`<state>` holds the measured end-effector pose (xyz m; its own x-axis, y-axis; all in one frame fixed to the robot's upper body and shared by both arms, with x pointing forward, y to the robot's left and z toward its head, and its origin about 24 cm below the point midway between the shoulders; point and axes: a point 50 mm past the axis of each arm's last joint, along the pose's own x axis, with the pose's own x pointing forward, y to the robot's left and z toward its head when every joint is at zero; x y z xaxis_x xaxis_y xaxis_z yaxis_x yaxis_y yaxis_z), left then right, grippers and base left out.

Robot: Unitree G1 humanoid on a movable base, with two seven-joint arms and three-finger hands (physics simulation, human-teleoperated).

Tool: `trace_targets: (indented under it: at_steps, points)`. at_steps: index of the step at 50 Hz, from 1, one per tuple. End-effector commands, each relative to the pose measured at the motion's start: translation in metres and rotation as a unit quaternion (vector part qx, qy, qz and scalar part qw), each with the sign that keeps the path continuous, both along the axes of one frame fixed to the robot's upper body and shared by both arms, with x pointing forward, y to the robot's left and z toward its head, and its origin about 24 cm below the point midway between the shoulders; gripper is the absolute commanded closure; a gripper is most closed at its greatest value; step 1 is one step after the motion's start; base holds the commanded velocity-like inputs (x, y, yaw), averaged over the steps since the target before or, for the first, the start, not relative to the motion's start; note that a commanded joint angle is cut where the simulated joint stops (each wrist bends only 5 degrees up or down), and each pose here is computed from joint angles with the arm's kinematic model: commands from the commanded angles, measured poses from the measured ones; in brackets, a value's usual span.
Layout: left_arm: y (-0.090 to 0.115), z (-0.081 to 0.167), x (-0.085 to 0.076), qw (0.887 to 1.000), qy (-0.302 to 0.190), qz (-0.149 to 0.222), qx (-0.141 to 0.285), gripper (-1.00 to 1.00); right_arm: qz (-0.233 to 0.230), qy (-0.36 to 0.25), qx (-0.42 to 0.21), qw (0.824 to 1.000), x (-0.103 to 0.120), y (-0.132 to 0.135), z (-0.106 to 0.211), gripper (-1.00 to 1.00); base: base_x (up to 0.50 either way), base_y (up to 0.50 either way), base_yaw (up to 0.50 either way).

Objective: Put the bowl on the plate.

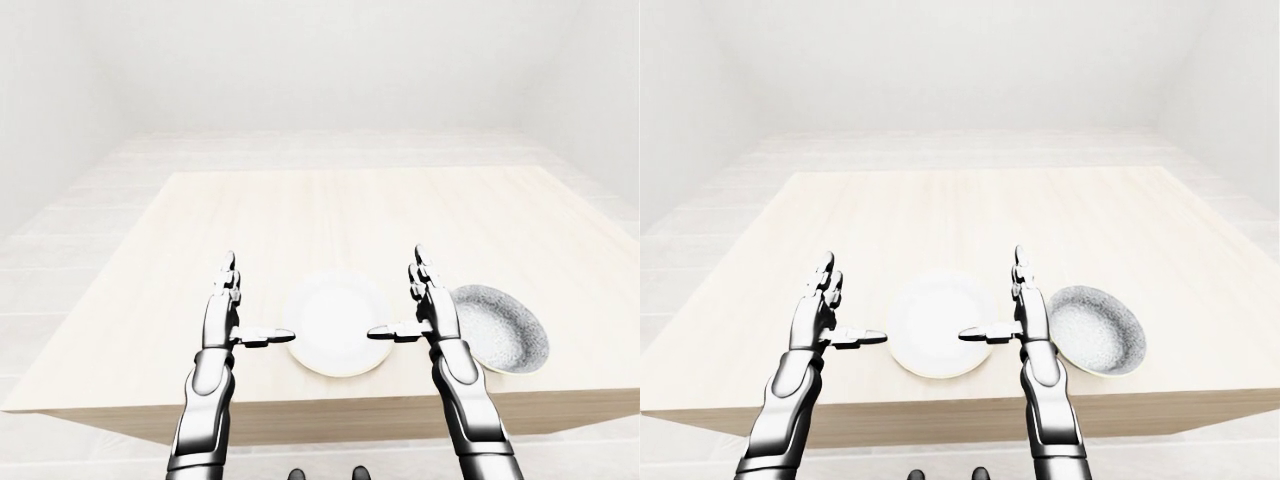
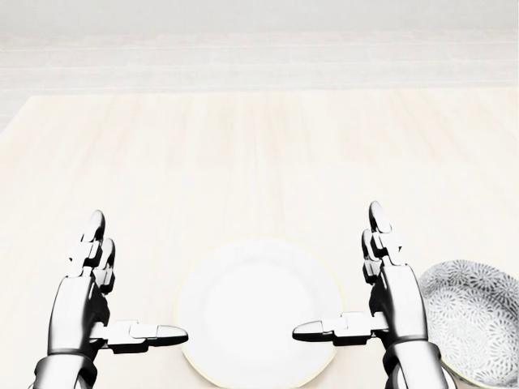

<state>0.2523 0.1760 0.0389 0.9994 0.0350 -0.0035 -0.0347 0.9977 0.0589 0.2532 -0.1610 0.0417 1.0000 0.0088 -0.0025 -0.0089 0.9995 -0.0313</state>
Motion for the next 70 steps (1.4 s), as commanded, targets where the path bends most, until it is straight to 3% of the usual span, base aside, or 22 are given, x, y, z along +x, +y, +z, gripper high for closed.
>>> trace_targets:
  at_steps: [1, 19, 25, 36, 50, 70]
  points:
    - [0.0, -0.001, 0.001, 1.0, 0.0, 0.001, 0.0, -1.0, -0.001, 0.004, 0.003, 1.0, 0.0, 0.0, -0.001, -1.0, 0.13, 0.0, 0.0]
    - [0.004, 0.001, 0.001, 1.0, 0.001, 0.002, 0.007, -1.0, -0.003, 0.005, -0.011, 1.0, -0.004, -0.003, 0.009, -1.0, 0.06, 0.0, 0.0]
    - [0.009, 0.003, -0.004, 1.0, 0.002, 0.003, 0.014, -1.0, -0.05, -0.057, -0.067, 0.995, -0.016, -0.022, 0.039, -1.0, 0.0, 0.0, 0.0]
    - [0.017, 0.008, -0.014, 1.0, 0.004, 0.003, 0.027, -1.0, -0.065, -0.098, -0.157, 0.981, -0.04, -0.04, 0.066, -1.0, 0.0, 0.0, 0.0]
    - [0.024, 0.014, -0.024, 0.999, 0.008, 0.006, 0.037, -1.0, -0.092, -0.053, -0.285, 0.952, -0.053, -0.062, 0.065, -1.0, 0.0, 0.0, 0.0]
    - [0.028, 0.013, -0.029, 0.999, 0.01, 0.013, 0.046, -1.0, -0.134, 0.027, -0.344, 0.929, -0.063, -0.082, 0.043, -1.0, 0.0, 0.0, 0.0]
